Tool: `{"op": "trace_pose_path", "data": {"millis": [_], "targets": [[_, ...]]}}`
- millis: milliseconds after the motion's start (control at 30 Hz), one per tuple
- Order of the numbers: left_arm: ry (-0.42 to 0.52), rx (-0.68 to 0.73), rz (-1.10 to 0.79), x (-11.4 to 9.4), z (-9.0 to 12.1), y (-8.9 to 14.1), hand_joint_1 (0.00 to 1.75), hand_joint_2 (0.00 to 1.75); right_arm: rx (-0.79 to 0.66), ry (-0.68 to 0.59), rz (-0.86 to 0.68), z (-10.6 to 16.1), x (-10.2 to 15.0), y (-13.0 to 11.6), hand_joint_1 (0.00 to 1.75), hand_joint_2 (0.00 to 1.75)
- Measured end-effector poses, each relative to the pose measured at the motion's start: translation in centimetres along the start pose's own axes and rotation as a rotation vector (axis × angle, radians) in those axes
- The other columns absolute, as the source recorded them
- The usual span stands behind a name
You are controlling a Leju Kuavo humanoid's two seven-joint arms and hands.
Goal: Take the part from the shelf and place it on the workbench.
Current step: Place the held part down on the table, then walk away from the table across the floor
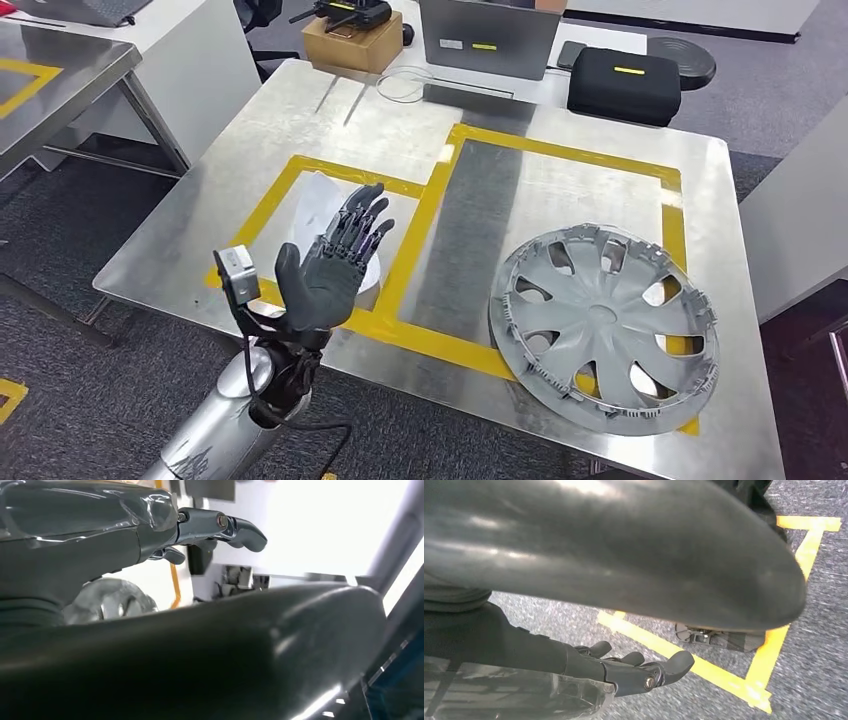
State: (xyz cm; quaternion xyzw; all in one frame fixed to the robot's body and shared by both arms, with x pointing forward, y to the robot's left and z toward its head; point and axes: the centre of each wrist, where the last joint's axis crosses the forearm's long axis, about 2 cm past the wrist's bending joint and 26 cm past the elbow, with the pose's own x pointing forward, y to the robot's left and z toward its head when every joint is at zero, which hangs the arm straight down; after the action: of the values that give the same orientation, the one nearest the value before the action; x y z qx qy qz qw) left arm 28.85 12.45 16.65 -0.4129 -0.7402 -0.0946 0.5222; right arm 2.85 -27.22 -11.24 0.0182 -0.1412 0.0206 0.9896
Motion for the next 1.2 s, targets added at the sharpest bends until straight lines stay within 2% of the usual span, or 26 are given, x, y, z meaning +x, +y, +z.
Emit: {"op": "trace_pose_path", "data": {"millis": [200, 433, 633, 900, 1200], "targets": [[-0.042, -0.059, -0.001, 1.4, 0.7, -0.8, 0.00, 0.00, 0.001, -0.002, 0.001, 0.0, 0.0, 0.0, 0.00, 0.00], [-0.081, -0.145, 0.084, 1.6, 2.0, -1.2, 0.00, 0.00, 0.002, -0.005, -0.006, 0.0, -0.1, 0.2, 0.00, 0.00], [-0.103, -0.180, 0.122, 1.4, 5.2, -1.2, 0.00, 0.00, 0.004, -0.011, 0.005, 0.0, -0.1, 0.4, 0.00, 0.00], [-0.080, -0.057, 0.076, 0.1, 10.5, -1.1, 0.00, 0.00, 0.012, 0.032, 0.163, -0.1, 0.6, -1.3, 0.00, 0.00], [-0.028, 0.106, 0.035, -0.3, 13.7, -0.6, 0.00, 0.00, -0.025, 0.010, 0.227, -0.3, 2.5, -3.8, 0.00, 0.00]]}}
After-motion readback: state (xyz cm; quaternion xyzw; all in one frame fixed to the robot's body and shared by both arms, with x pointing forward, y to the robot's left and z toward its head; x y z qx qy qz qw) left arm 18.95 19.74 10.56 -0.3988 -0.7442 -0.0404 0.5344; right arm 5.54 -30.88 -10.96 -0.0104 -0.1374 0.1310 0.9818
